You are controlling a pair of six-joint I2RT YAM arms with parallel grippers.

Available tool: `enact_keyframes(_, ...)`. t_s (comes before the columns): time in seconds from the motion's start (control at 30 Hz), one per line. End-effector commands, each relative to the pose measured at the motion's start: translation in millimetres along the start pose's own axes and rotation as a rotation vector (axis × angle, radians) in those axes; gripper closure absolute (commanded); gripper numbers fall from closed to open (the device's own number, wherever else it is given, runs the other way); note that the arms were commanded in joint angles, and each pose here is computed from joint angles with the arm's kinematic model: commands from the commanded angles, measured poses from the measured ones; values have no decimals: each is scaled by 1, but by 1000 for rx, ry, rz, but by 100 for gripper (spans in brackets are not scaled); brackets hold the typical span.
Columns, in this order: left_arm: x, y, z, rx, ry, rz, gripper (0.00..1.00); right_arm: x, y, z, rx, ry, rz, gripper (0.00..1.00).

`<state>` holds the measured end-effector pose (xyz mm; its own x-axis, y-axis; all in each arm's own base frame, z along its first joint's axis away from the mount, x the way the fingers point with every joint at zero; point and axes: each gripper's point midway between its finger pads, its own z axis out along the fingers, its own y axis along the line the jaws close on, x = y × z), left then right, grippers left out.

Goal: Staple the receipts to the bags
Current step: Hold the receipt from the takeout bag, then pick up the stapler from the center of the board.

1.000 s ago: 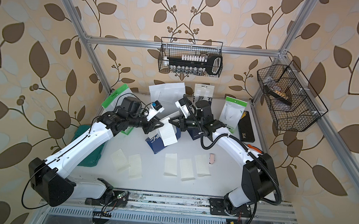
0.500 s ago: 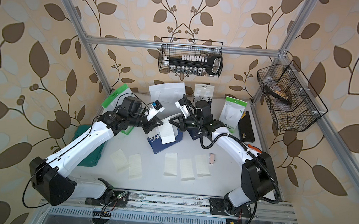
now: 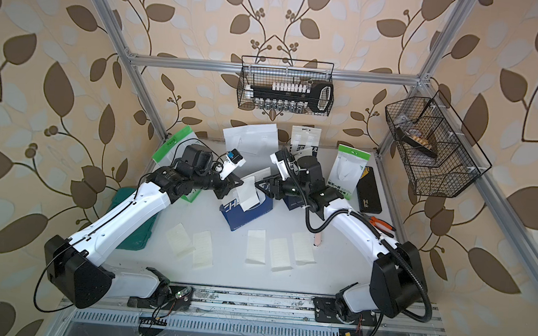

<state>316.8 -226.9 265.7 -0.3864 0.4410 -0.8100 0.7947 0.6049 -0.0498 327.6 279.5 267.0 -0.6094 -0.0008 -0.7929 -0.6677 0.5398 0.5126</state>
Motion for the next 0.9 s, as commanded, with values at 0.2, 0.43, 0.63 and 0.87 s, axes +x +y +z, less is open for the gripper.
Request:
enact_keyframes(0.2,1,14,-3,-90,31,-123,100,92,-81,-91,603,59,400,37)
enact_keyframes(0.43,8,16,11,-98,70,-159,100,186,-138,-153,1003,353,536,37)
enact_keyframes(0.63,4,16,6,-110,44,-145,100,188,-160,-166,1106,438,555,36)
enact_keyframes(0.87,1,12,4,-101,33,-143,100,198,-177,-156,1138,564,579,39)
